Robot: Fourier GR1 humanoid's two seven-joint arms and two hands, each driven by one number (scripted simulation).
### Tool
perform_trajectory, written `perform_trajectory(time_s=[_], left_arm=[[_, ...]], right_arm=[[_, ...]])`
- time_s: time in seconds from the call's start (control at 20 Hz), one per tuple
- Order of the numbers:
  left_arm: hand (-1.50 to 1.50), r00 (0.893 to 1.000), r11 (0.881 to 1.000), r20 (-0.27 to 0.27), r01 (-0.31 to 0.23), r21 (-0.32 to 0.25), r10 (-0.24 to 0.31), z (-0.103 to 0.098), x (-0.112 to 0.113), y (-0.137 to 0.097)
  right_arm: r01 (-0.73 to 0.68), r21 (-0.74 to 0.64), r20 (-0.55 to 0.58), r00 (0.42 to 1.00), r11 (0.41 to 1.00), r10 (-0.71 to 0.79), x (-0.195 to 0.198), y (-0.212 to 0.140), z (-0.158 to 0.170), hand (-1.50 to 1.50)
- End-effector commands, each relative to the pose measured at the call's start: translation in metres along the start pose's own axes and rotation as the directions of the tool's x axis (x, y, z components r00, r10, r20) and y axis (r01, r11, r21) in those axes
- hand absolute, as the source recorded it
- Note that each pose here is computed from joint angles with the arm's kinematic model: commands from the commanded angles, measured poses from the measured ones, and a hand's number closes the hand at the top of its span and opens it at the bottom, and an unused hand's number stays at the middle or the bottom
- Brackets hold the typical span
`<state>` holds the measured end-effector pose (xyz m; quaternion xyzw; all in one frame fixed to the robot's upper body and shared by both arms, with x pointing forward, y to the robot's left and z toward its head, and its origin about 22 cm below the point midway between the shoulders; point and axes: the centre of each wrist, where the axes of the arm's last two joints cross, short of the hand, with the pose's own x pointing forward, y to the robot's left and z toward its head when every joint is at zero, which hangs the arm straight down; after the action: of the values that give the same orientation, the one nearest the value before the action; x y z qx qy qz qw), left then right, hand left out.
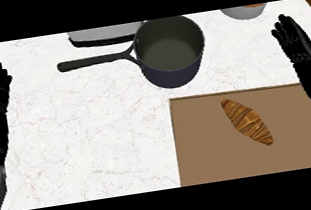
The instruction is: Pick the croissant from the tray and place it in the pot
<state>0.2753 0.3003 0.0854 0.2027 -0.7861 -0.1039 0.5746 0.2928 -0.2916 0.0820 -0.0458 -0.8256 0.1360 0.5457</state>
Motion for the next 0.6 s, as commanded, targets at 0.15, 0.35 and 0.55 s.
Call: perform_trajectory(time_s=[0.15, 0.35, 0.55], left_arm=[[0.0, 0.974, 0.98, -0.101, -0.201, 0.016, 0.201, -0.005, 0.003, -0.021], [0.0, 0.935, 0.951, -0.189, -0.309, -0.019, 0.3, -0.006, 0.006, -0.039], [0.0, 0.913, 0.935, -0.221, -0.353, -0.009, 0.343, -0.011, 0.01, -0.047]], right_arm=[[0.171, 0.359, 0.033, 0.98, 0.917, -0.196, -0.014, 0.016, -0.041, 1.5], [-0.264, 0.512, 0.245, 0.957, 0.817, 0.155, 0.008, -0.013, -0.056, 1.5], [0.049, 0.496, 0.202, 0.965, 0.867, -0.17, -0.045, -0.022, -0.056, -1.5]])
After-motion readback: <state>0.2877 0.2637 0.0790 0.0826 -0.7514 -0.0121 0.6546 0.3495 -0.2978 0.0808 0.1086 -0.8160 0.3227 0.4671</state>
